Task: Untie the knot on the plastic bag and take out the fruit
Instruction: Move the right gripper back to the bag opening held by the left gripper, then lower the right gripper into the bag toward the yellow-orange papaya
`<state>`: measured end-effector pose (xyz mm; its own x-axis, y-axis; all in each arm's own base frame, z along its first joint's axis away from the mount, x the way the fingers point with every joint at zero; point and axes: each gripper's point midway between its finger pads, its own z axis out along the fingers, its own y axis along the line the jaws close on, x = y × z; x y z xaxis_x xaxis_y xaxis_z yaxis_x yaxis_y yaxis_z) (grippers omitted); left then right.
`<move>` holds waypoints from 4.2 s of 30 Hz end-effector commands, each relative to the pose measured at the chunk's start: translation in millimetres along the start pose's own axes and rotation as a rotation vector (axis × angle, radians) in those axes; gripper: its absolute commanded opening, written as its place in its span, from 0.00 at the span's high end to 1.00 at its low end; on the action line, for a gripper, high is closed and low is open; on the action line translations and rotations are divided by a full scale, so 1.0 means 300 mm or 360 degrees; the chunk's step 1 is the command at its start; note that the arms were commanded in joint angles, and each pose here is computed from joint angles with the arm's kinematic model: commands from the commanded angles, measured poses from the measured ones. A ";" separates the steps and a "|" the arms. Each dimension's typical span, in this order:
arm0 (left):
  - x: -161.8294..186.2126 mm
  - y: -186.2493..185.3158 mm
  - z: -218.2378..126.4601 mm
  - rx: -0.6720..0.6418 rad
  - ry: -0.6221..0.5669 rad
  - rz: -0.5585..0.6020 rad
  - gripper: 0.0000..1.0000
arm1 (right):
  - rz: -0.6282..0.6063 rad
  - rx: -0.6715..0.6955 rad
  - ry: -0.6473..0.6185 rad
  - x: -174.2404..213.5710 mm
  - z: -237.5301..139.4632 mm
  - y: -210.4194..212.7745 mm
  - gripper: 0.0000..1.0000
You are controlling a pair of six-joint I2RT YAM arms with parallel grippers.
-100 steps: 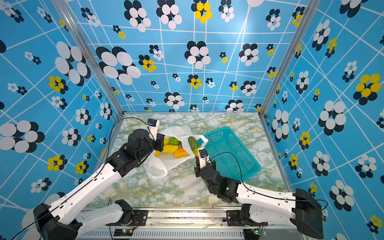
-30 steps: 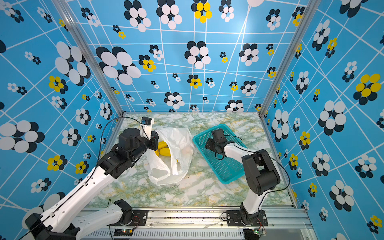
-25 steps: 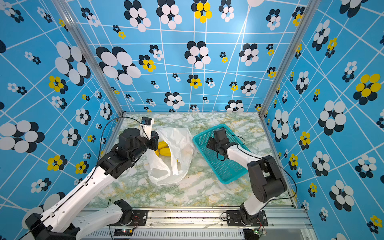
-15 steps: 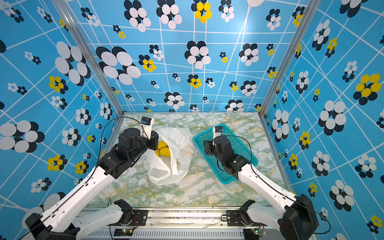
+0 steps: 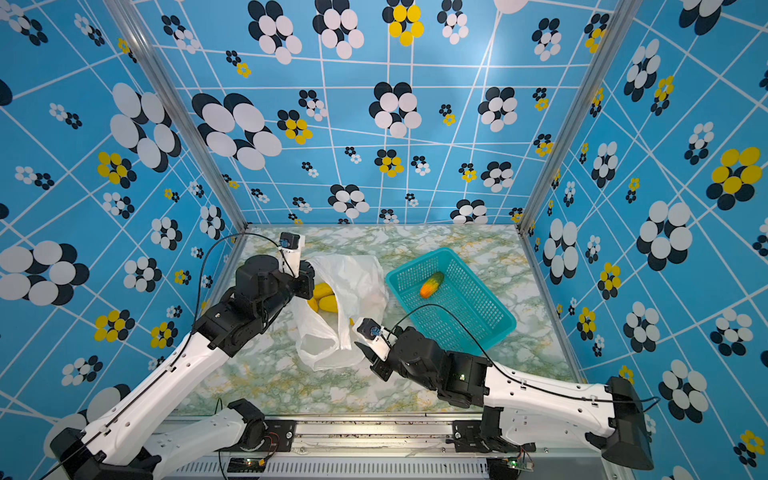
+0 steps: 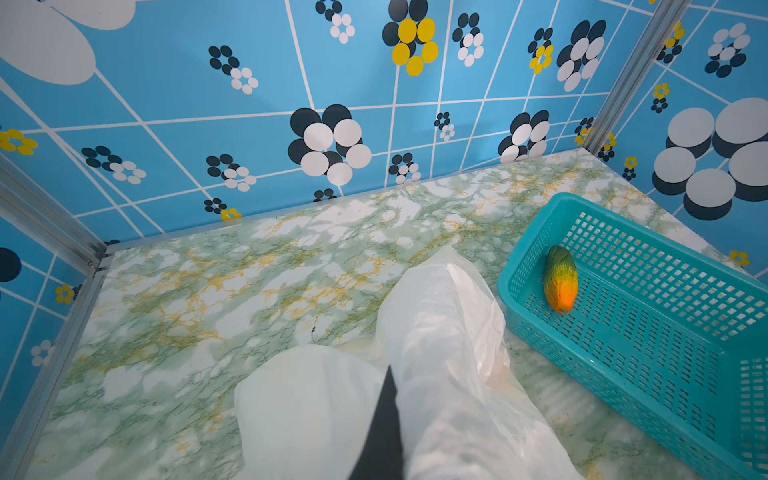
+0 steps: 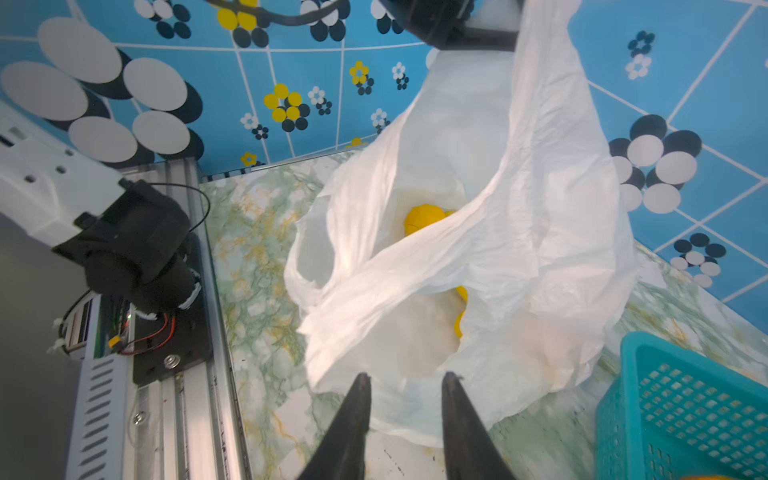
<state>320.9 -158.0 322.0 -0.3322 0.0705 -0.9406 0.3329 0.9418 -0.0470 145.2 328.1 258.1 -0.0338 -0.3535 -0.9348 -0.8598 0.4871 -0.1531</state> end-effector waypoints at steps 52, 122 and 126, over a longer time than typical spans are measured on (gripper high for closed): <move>-0.039 -0.064 -0.043 0.0247 -0.0072 -0.0076 1.00 | 0.1027 0.0755 0.0151 0.375 0.463 -0.197 0.25; 0.007 -0.242 -0.081 0.0509 -0.0172 0.0065 1.00 | 0.0622 0.0829 0.0237 0.408 0.382 -0.167 0.17; 0.047 -0.245 -0.085 0.0494 -0.0197 0.0100 1.00 | 0.0797 0.0897 0.0213 0.429 0.391 -0.205 0.19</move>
<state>268.5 -218.0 309.8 -0.2759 0.0814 -0.9577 0.6074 0.7870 -0.1081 241.6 352.5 107.5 -0.4071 -0.1707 -0.8973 -0.4443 0.8953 0.0313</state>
